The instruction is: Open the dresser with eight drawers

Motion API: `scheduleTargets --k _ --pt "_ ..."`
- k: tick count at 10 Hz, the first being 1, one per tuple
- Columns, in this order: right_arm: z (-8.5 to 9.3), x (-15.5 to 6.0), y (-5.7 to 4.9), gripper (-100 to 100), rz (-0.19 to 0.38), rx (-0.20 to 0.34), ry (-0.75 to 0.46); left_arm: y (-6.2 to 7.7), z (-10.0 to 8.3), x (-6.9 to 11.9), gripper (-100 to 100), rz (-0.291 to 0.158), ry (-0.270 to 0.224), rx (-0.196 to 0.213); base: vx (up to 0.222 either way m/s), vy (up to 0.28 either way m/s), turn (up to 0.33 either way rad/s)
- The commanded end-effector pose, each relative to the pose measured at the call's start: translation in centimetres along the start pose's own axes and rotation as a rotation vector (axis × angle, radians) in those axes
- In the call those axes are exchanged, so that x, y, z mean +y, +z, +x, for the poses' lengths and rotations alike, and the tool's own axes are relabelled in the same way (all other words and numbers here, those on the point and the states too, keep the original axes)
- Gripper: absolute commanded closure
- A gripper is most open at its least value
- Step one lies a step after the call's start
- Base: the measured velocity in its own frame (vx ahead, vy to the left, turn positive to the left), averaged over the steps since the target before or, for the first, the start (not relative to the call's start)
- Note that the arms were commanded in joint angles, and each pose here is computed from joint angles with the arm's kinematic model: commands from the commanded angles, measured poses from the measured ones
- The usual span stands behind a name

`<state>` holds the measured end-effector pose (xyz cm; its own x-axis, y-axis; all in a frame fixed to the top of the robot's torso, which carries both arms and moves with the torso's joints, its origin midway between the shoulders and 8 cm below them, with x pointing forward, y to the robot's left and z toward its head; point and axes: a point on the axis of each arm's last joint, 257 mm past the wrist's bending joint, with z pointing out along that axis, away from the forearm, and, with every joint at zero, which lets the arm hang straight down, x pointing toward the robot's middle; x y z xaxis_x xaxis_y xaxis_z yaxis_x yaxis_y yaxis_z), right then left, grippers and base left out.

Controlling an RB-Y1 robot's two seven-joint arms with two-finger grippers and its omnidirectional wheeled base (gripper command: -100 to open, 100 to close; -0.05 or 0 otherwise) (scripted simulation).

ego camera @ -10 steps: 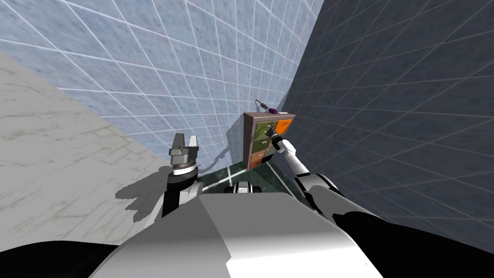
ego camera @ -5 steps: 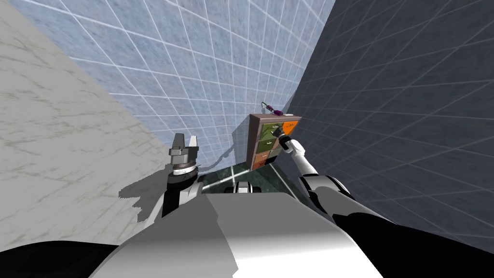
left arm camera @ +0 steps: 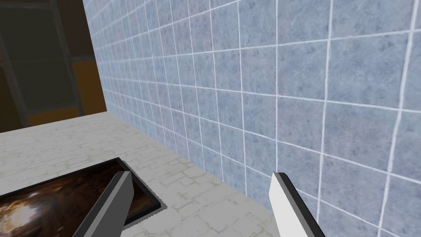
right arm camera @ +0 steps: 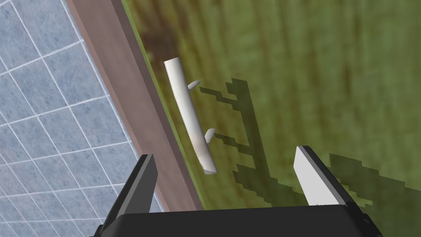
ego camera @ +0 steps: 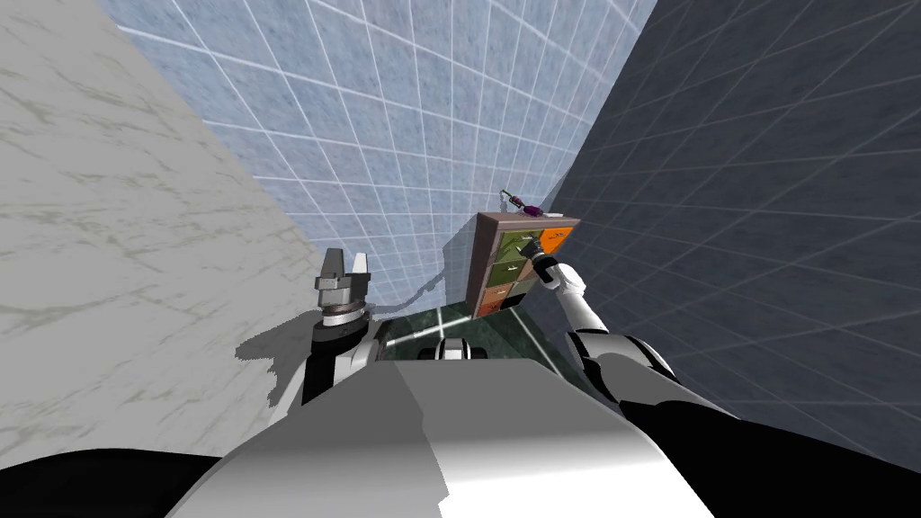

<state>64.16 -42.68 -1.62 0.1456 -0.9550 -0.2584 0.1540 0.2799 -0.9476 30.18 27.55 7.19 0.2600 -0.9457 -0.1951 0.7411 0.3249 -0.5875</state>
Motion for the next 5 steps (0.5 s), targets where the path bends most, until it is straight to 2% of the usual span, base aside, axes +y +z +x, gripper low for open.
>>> scheduleTargets --k 1,2,3,4,5 --pt "2.6 -1.4 -0.4 -100 0.013 0.019 0.005 0.0 0.0 0.0 0 0.000 0.000 0.000 0.002 0.031 0.019" --pt "4.9 -2.1 -1.4 -100 0.008 0.042 -0.014 0.0 0.0 0.0 0 0.000 0.000 0.000 -0.010 0.063 0.223" --pt "5.8 -2.6 -1.8 -100 0.017 0.046 -0.001 0.0 0.0 0.0 0 0.000 0.000 0.000 -0.004 0.069 0.127" --pt "8.2 -2.9 -3.0 -100 0.006 0.074 -0.017 0.0 0.0 0.0 0 0.000 0.000 0.000 0.000 0.109 0.231" --pt "8.6 -3.3 -3.3 -100 0.015 0.073 -0.007 0.0 0.0 0.0 0 0.000 0.000 0.000 0.002 0.086 0.110"
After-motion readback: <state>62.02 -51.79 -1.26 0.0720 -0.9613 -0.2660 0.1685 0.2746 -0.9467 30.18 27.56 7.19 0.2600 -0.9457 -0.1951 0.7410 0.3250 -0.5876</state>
